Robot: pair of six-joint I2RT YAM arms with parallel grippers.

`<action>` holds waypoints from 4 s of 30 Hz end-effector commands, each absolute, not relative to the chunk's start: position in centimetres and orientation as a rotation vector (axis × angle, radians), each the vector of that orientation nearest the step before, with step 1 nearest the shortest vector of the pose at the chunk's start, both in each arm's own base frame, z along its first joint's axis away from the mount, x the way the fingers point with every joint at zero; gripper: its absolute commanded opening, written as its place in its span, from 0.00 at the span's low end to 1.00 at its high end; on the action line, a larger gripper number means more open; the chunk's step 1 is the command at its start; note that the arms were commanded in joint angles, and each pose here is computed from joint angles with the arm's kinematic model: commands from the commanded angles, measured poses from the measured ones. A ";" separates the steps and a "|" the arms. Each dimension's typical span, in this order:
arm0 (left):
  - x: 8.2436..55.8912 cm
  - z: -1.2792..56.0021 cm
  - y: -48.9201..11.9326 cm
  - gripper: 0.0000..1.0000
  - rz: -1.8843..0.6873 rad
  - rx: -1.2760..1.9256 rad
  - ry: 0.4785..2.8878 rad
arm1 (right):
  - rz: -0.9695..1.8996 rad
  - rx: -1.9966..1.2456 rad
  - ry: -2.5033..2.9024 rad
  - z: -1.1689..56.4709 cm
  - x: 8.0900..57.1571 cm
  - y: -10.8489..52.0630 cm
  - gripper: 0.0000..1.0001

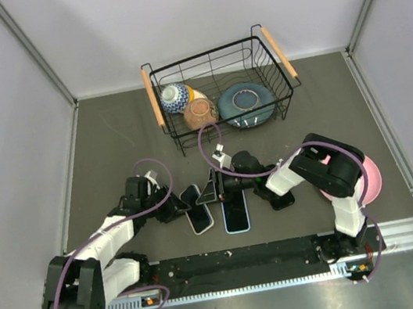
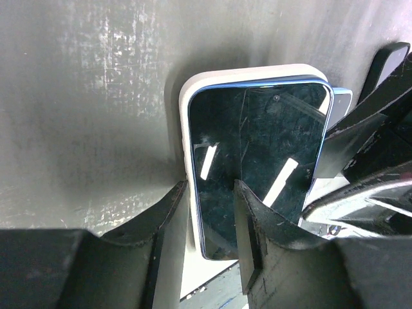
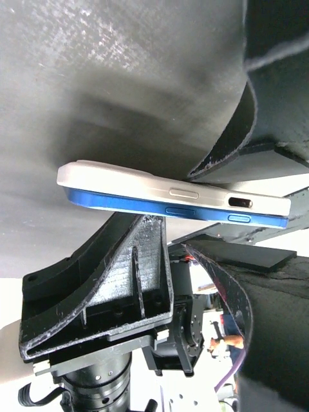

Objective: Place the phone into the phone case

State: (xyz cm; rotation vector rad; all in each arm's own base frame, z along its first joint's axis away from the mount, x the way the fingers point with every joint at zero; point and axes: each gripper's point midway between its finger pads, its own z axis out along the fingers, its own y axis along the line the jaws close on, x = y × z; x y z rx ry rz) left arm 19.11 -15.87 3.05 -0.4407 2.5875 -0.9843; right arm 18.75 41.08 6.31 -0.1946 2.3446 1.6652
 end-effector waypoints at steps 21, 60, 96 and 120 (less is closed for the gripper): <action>18.1 2.4 -16.1 0.39 -0.998 -0.413 2.624 | 1.624 -0.403 2.269 9.4 17.5 43.7 0.20; 16.5 20.2 -20.9 0.54 -1.629 0.066 1.980 | 2.015 -0.384 1.724 24.3 16.9 38.0 0.00; 18.1 19.4 -20.7 0.00 -1.568 0.041 1.962 | 2.153 -0.350 1.783 20.0 12.8 36.5 0.45; 15.5 20.4 -21.1 0.00 -1.614 0.267 1.993 | 1.742 -0.393 1.855 20.2 14.7 35.2 0.62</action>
